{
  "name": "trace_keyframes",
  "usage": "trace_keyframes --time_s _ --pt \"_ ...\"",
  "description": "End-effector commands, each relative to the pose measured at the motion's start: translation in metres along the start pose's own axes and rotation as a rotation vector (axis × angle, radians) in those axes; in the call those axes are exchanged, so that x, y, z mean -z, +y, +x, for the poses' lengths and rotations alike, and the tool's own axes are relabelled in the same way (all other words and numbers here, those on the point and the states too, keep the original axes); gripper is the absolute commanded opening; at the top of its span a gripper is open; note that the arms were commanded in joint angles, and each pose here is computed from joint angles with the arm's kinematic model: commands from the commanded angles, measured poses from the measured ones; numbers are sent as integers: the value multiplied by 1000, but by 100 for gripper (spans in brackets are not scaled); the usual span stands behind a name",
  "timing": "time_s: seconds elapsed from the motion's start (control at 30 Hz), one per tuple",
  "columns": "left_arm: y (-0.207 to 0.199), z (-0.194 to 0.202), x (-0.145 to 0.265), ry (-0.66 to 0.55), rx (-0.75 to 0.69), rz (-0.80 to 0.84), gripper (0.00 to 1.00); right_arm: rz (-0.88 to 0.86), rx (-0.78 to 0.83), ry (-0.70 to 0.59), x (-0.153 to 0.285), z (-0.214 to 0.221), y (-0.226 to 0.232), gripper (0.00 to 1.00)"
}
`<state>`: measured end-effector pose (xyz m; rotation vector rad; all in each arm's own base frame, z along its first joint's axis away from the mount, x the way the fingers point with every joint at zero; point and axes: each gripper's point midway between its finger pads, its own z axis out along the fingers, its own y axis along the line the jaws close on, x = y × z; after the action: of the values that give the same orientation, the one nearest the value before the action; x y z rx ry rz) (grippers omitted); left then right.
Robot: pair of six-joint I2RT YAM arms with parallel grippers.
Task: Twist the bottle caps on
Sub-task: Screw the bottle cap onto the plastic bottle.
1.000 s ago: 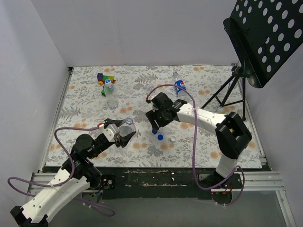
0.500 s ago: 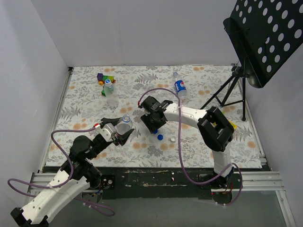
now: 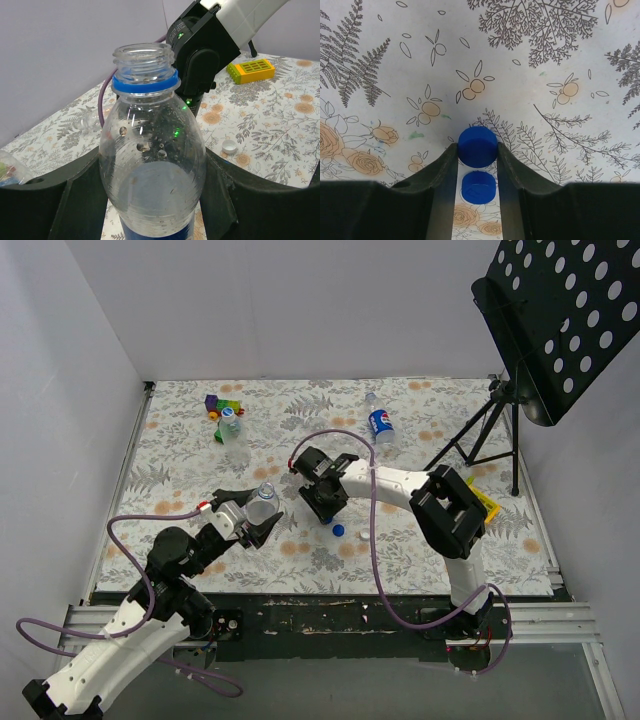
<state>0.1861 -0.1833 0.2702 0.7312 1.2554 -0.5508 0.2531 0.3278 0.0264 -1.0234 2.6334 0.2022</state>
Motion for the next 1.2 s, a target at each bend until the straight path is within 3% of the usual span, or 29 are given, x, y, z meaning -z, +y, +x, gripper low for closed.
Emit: trace_keyframes --time_s 0.0,0.2,0.57,0.9,1.17 --pt "-2 1 0 -2 -7 12 11 -3 27 -63 25 -19 3 37" --pt "-16 5 -4 22 -1 103 11 -63 83 -160 70 -25 8 33" --pt "-44 -8 -21 2 33 286 10 -159 236 -490 220 -29 10 30" --pt "-74 -15 -48 42 25 548 11 -286 412 -696 334 -16 25 30" --pt "-76 -13 -66 80 -28 629 12 -456 543 -695 354 2 53 30"
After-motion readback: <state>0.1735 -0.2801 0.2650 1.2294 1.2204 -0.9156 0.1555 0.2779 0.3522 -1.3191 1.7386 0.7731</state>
